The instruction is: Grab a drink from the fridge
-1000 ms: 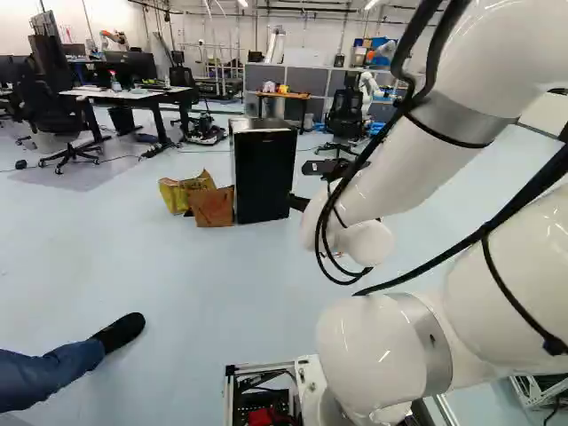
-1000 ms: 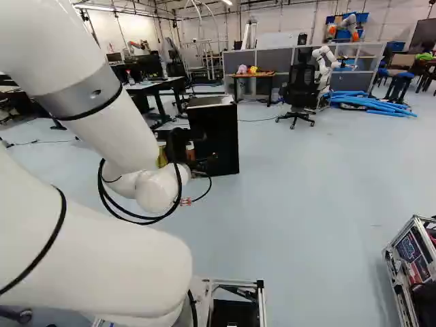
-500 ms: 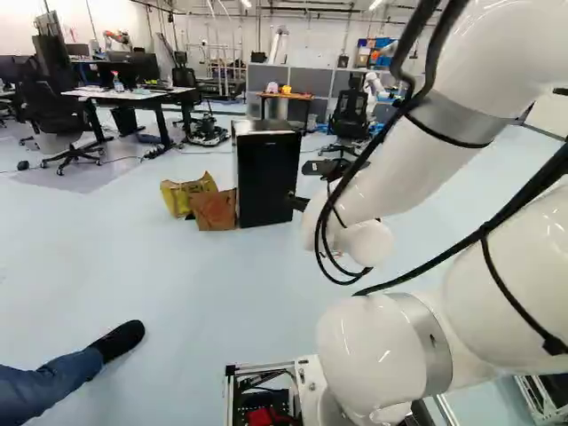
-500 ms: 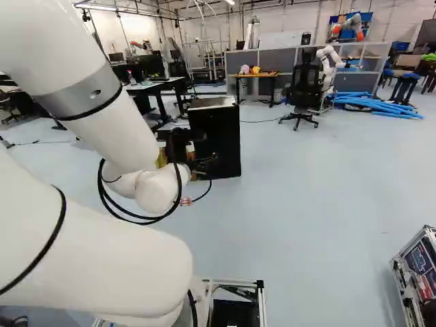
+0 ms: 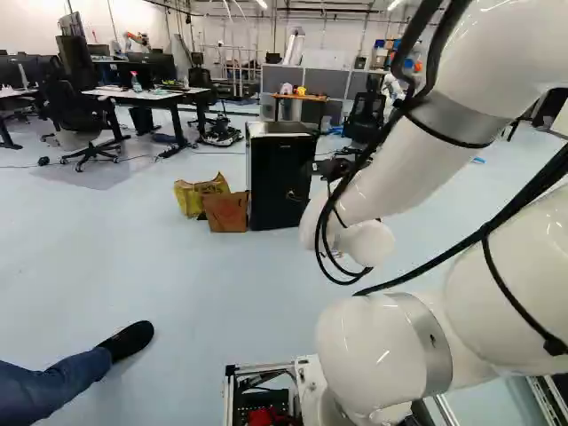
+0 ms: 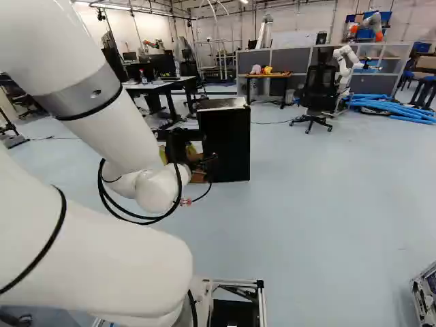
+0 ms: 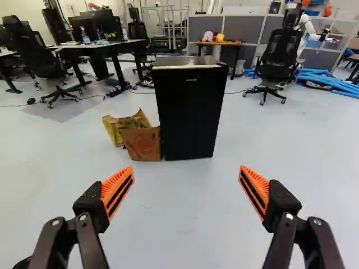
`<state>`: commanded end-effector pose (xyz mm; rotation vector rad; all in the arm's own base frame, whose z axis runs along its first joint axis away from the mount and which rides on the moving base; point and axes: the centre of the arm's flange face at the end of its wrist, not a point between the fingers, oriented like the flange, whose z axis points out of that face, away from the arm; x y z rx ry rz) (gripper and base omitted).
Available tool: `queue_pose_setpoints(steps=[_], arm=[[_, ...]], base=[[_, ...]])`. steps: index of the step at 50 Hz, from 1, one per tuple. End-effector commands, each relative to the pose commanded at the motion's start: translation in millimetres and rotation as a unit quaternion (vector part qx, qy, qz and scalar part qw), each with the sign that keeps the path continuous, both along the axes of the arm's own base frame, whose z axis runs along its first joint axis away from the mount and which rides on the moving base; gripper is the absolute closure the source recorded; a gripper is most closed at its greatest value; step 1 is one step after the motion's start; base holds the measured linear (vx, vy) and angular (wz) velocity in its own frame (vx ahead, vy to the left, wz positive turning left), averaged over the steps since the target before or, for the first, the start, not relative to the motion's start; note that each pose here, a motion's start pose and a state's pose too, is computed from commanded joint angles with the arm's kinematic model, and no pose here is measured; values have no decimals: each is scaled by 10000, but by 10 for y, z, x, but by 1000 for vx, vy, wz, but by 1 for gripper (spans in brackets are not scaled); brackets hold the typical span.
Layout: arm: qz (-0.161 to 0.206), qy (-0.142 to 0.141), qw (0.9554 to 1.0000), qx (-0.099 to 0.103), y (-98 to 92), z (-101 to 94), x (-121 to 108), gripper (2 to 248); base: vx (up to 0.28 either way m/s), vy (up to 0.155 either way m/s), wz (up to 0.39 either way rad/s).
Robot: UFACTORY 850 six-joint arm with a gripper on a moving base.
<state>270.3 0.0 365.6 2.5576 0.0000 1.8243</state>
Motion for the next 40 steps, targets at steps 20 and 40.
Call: queue_pose_setpoints(steps=[20, 40], arm=[[0, 0, 10000, 0, 0, 0, 0, 3], [0, 0, 10000, 0, 0, 0, 0, 3]], base=[[88, 42, 83], [92, 25, 0]])
